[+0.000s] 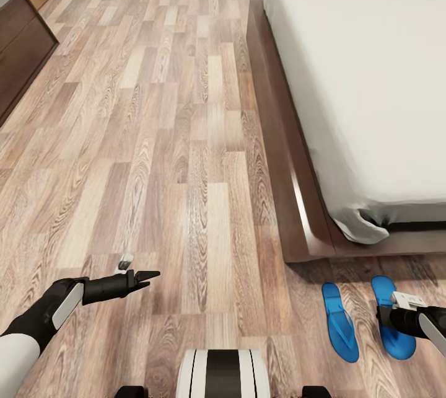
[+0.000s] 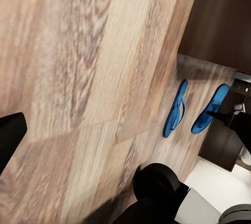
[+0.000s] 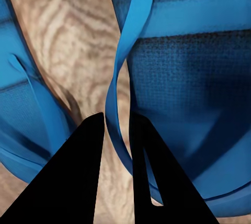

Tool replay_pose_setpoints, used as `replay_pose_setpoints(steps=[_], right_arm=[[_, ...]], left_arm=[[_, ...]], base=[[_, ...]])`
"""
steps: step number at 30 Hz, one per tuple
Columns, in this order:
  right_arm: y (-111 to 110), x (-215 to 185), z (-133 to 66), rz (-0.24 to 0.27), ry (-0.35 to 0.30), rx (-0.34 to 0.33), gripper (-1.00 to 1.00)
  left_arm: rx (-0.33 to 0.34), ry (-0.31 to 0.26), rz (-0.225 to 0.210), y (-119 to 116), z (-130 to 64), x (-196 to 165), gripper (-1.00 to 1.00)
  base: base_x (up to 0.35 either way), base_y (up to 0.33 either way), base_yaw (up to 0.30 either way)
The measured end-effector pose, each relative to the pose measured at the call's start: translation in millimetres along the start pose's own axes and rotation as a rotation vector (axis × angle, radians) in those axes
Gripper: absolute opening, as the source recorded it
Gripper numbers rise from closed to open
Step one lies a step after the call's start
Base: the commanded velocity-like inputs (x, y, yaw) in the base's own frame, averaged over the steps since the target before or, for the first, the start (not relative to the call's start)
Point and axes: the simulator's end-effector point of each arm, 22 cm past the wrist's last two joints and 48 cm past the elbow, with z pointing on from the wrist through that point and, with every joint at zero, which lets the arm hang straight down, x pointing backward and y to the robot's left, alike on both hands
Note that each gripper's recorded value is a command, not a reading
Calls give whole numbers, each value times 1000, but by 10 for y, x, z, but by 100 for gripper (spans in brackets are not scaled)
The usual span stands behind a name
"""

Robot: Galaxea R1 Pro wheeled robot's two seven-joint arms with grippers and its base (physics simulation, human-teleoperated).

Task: In the bedroom, move the book from the bed onto either nightstand, and place the two sandals side by side next to the bed.

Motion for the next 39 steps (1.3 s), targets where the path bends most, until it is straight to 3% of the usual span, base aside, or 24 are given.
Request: replay_pose_setpoints(steps=[30,36,39], right_arm=[[-56,456,432,-12,116,24,-100],[-40,183,459,-41,-11,16,-100],[-33,119,459,-49,-43,13,-100]], left_arm=[[-38,65,-96,552,243,331,100],[-39,67,-100,569,250,342,100],[-39,67,-100,569,250,342,100]], base=[[0,0,0],[0,0,0],[0,0,0]])
